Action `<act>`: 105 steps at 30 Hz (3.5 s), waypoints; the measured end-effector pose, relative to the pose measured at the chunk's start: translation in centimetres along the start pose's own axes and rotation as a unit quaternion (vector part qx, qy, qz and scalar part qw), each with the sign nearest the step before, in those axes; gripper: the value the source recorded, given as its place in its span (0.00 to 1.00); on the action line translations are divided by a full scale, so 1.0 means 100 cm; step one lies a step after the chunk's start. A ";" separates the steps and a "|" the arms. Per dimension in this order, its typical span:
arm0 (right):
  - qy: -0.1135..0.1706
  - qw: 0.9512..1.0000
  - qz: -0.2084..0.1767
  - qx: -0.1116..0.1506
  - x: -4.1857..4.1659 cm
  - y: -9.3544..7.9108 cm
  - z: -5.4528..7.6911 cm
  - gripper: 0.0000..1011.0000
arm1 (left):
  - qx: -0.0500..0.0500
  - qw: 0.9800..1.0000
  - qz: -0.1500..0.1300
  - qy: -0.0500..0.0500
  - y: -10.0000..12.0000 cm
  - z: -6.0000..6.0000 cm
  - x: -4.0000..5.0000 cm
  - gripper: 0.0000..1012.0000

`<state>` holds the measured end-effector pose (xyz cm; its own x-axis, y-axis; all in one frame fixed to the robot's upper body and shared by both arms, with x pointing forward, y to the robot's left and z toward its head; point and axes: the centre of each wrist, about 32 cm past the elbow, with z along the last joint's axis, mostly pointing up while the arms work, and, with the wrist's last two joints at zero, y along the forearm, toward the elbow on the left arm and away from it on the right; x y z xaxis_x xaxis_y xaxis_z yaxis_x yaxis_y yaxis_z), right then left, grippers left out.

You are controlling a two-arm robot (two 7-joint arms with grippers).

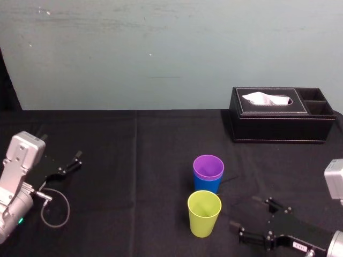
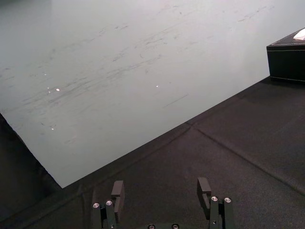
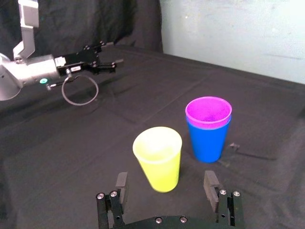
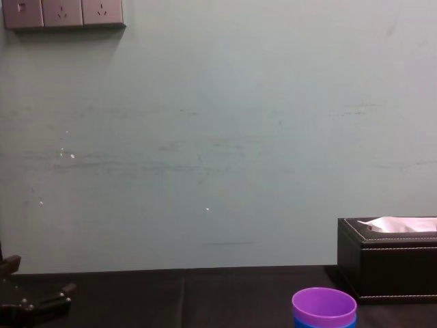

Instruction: Stack the three plastic cups sequentially using one hand.

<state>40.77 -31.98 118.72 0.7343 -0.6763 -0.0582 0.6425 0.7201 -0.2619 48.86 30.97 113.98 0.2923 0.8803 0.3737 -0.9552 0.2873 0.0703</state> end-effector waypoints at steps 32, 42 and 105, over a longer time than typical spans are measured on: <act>-0.041 0.999 -0.012 -0.026 -0.0227 0.039 -0.027 0.99 | 0.000 1.000 0.000 0.000 0.000 0.000 0.0000 0.99; -0.037 0.999 -0.020 -0.022 -0.0206 0.052 -0.030 0.99 | 0.000 1.000 0.000 0.000 0.000 0.000 0.0000 0.99; -0.037 0.999 -0.024 -0.010 -0.0241 0.097 -0.035 0.99 | 0.000 1.000 0.000 0.000 0.000 0.000 0.0000 0.99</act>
<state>44.49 -23.89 112.92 0.7178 -0.6958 0.0251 0.6729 0.6841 -0.2814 48.86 30.97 113.98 0.2923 0.8803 0.3737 -0.9552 0.2874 0.0703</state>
